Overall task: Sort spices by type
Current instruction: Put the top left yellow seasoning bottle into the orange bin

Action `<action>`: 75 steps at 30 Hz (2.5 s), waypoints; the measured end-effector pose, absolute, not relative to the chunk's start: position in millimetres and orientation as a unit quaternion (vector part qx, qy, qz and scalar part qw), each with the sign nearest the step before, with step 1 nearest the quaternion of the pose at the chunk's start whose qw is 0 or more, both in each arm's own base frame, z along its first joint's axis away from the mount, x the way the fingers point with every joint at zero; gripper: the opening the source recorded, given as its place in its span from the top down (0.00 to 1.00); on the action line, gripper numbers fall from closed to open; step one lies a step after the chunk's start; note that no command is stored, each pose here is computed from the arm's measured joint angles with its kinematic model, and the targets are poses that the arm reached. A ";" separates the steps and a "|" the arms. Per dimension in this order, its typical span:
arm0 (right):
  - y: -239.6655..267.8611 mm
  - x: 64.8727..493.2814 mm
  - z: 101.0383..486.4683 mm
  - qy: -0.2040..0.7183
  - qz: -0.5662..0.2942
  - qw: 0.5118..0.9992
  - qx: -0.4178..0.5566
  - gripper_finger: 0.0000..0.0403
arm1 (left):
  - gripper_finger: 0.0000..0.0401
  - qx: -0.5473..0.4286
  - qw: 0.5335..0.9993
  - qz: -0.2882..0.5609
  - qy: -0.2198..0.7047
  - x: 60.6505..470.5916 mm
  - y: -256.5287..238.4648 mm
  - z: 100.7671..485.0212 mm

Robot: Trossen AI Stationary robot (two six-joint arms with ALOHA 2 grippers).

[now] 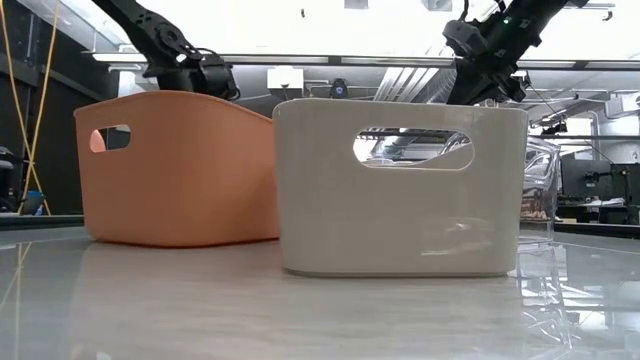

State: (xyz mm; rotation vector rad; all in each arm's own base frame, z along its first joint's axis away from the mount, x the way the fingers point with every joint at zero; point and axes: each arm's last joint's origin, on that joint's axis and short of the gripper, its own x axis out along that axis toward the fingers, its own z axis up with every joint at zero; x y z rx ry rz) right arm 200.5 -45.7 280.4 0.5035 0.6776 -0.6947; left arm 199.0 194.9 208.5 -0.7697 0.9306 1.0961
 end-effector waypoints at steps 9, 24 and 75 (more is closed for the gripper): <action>-45.7 200.5 280.4 0.322 -0.330 0.854 0.239 1.00 | 0.20 -0.339 0.683 0.485 0.427 202.4 198.0 200.5; -45.7 200.5 280.4 0.324 -0.329 0.855 0.236 1.00 | 0.53 -0.332 0.706 0.481 0.400 206.1 196.4 208.7; -54.8 198.3 280.7 0.311 -0.359 0.846 0.242 1.00 | 0.38 0.085 0.809 0.025 0.580 299.4 80.2 215.6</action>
